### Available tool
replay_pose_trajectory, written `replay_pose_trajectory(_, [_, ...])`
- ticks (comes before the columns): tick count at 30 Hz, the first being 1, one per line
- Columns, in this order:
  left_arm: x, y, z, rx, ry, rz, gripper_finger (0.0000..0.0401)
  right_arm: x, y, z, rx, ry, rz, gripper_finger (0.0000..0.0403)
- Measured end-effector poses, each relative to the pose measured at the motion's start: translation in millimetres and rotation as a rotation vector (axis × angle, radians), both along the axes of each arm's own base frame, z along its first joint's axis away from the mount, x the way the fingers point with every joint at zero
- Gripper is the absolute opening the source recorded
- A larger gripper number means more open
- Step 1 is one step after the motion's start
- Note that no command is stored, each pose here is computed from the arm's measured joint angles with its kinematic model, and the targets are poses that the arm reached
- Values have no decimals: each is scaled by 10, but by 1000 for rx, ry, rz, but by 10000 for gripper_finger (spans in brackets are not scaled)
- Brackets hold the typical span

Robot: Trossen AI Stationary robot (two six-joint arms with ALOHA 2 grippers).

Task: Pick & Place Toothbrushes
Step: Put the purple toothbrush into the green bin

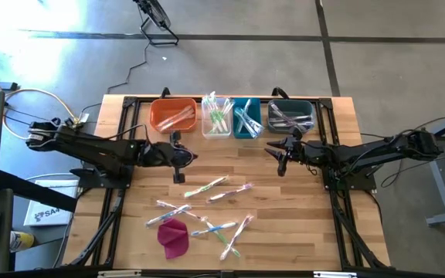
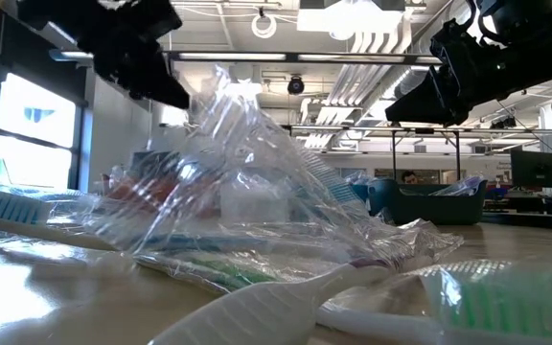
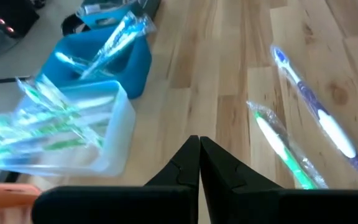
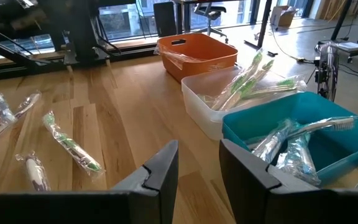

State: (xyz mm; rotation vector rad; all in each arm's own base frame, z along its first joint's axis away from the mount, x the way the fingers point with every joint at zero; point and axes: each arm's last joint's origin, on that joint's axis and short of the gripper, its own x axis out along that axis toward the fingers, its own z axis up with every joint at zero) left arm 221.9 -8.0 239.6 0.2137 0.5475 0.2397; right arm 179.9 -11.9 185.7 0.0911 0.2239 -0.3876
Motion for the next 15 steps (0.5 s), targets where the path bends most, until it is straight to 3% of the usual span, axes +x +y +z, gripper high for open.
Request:
replay_pose_trajectory(7, [-84,-6,-346,-65,-73,-23,5,0,0,0,0,0,0,110])
replay_pose_trajectory(15, [-68,-27,-316,-116,-135,-78,5,0,1,0,-4,2,1,110])
